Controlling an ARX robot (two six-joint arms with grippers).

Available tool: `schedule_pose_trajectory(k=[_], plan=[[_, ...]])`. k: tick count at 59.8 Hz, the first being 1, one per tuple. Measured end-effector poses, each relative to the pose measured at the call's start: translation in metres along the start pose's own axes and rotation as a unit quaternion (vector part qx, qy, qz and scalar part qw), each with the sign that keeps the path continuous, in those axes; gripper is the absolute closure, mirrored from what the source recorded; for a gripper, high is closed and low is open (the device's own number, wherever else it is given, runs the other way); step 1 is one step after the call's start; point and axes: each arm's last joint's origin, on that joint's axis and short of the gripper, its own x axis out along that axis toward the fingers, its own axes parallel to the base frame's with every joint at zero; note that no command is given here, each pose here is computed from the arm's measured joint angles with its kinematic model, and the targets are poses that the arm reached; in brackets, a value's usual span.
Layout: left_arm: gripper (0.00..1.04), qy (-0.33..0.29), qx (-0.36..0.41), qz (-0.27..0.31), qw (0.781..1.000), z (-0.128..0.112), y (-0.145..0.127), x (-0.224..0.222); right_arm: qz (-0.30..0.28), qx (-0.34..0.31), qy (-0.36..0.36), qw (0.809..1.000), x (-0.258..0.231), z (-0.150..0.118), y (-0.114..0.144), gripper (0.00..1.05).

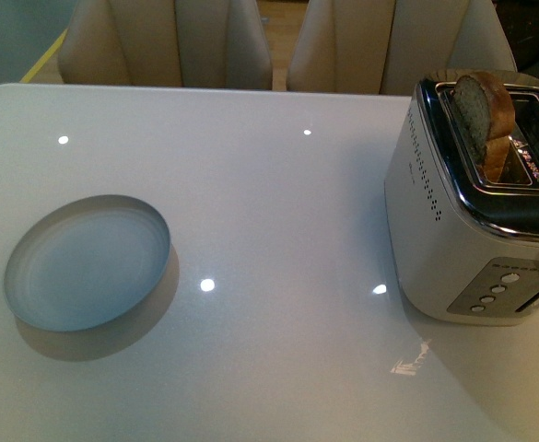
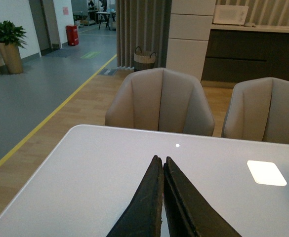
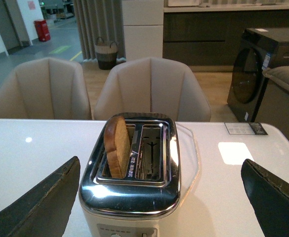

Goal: Left arm holds plate, right arm toasts bread

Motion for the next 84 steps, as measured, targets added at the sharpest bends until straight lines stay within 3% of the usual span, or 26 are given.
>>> schedule_pose_trajectory(k=[65,84], plan=[[1.02,0.002,0.000,0.000,1.000,-0.003,0.000,-0.024,0.000,0.000,0.000,1.000,0.000,0.000,0.000,0.09],[0.42,0.002,0.000,0.000,1.000,-0.003,0.000,-0.024,0.000,0.000,0.000,1.000,0.000,0.000,0.000,0.09]])
